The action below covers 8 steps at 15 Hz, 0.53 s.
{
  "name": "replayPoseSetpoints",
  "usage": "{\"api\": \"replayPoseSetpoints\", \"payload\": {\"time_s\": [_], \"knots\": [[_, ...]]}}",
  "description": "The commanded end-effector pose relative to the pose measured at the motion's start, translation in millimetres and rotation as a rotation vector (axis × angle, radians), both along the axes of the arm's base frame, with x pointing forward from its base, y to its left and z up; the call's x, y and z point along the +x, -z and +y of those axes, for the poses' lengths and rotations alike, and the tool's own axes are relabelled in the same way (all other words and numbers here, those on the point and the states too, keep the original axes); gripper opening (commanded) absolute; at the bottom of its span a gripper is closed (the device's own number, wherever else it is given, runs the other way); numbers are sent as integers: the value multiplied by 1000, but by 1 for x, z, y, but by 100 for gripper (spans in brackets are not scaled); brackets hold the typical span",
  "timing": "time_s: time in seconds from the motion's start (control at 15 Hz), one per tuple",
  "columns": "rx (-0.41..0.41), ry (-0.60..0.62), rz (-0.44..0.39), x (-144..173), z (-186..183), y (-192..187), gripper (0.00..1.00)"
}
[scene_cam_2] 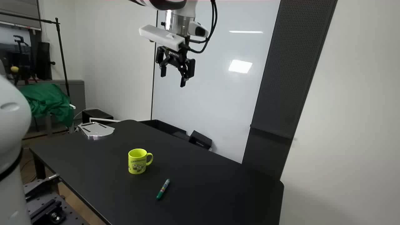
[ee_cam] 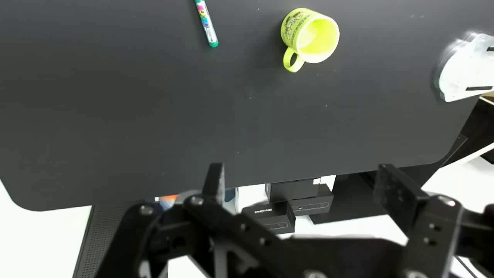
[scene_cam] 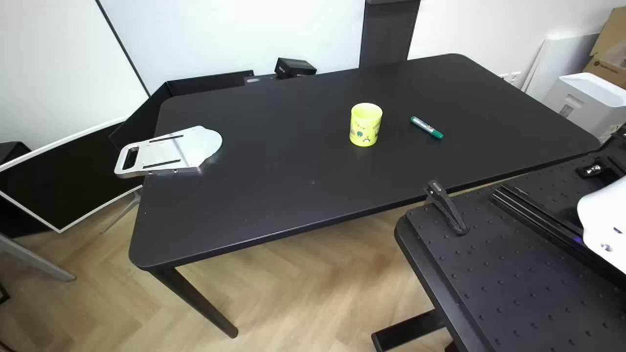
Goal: Pick the marker and put it in the cup
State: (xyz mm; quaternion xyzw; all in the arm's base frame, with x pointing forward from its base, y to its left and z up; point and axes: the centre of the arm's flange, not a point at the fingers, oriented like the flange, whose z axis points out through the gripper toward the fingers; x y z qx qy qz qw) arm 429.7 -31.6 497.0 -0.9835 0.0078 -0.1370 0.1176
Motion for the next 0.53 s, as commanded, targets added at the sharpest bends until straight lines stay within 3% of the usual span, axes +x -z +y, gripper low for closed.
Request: {"api": "replayPoseSetpoints", "payload": {"time_s": [0.0,0.47], "knots": [[0,0,-1,0,0,0,100],[0,0,-2,0,0,0,100]]}}
